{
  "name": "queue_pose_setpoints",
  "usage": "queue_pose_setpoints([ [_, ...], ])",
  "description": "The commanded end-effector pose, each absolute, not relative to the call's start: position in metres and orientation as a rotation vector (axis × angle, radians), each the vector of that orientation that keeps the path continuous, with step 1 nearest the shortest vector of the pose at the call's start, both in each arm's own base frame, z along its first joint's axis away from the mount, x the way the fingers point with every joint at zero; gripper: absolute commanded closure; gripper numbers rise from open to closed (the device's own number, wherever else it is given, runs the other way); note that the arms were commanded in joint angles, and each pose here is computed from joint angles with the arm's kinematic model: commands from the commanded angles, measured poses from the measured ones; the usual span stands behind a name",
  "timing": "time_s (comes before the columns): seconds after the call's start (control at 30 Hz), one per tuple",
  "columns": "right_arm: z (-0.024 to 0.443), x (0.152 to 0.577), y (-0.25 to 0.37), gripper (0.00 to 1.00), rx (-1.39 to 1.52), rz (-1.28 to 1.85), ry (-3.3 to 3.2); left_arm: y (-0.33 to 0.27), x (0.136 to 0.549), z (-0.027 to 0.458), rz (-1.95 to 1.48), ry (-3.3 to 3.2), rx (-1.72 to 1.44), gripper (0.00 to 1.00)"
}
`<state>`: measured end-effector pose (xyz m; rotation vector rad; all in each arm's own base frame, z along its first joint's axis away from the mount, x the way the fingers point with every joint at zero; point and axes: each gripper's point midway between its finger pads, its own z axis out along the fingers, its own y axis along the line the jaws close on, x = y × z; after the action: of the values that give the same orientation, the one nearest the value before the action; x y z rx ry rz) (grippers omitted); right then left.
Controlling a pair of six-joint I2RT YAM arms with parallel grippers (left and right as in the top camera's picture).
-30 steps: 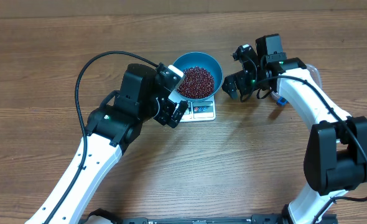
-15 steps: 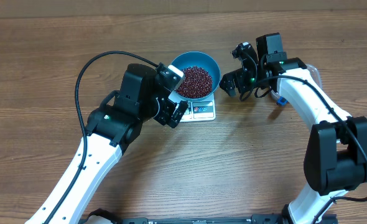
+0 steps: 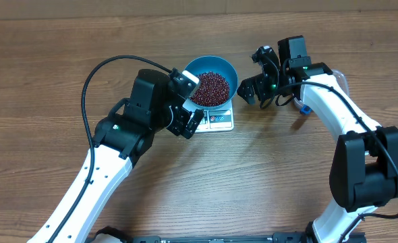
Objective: Scoop item into bowl and weigh 150g on scale
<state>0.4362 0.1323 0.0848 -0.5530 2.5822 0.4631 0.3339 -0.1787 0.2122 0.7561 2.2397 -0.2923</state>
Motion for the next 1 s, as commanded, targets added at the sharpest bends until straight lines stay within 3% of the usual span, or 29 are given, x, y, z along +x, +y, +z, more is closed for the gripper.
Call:
queue_pose_setpoints([
  [0.0, 0.0843, 0.4352, 0.1383, 0.00, -0.548, 0.518, 2.576, -0.1792, 0.3312, 0.2192, -0.300, 2.211, 0.776, 0.00],
  [0.97, 0.0842, 0.4340, 0.1421, 0.00, -0.500, 0.559, 2.590, -0.1792, 0.3312, 0.2192, -0.300, 2.211, 0.776, 0.00],
])
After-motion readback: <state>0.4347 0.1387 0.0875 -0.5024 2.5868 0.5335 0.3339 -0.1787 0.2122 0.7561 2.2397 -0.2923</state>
